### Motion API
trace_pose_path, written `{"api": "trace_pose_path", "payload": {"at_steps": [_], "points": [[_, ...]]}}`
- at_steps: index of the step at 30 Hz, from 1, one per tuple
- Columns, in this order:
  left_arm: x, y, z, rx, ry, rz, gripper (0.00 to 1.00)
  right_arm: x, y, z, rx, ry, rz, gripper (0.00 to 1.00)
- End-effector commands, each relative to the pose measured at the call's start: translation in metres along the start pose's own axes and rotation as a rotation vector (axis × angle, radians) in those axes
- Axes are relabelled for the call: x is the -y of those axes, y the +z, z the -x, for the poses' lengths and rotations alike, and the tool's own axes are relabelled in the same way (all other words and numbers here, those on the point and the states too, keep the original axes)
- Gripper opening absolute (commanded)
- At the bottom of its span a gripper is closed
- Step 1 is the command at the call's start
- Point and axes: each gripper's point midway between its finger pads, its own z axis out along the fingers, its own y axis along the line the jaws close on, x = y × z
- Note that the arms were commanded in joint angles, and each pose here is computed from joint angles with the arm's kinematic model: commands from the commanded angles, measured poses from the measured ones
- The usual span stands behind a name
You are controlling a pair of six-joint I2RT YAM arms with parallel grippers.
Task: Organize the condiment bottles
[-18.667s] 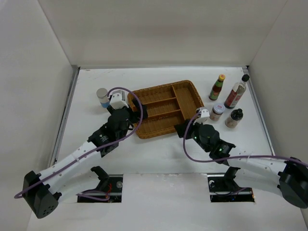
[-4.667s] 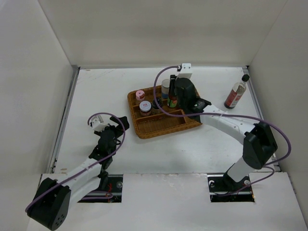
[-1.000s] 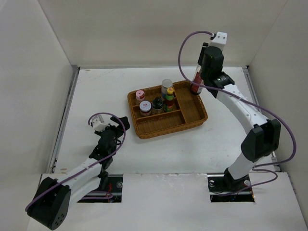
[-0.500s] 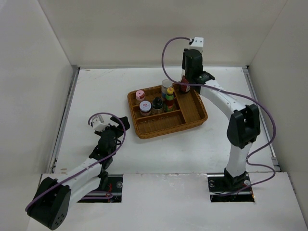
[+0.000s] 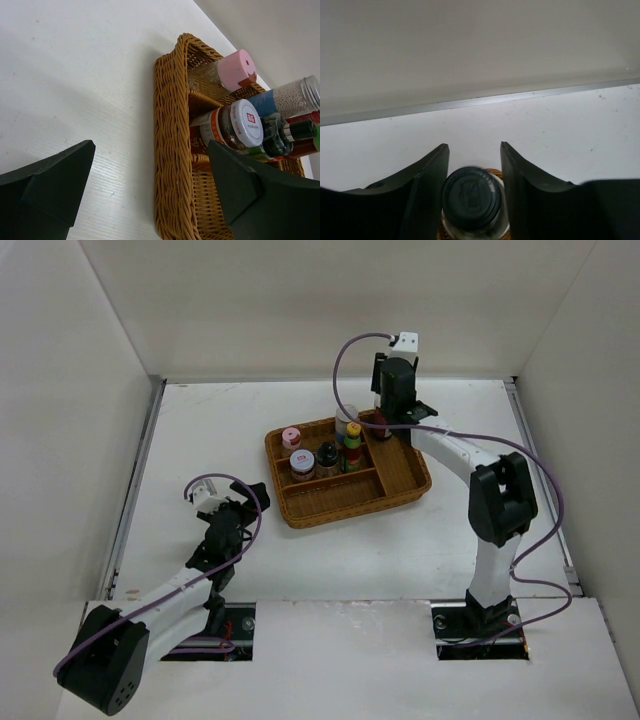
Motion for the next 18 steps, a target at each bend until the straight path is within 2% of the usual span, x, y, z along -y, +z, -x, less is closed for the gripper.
{"api": "trace_pose_path", "payload": {"at_steps": [1,7,13,18], "points": [[0.011,0.002,0.012,0.042,-0.035,-0.035,1.0,-0.007,-0.013,0.041,0.115,0.104,0.022,0.57],[0.011,0.002,0.012,0.044,-0.034,-0.035,1.0,-0.005,-0.024,0.052,0.125,0.138,0.036,0.78],[0.011,0.002,0.015,0.053,-0.037,-0.032,1.0,0.004,-0.049,0.081,0.162,0.176,0.052,1.0],[0.009,0.002,0.017,0.062,-0.04,-0.023,1.0,0.028,-0.086,0.104,0.199,0.244,0.064,1.0]]}}
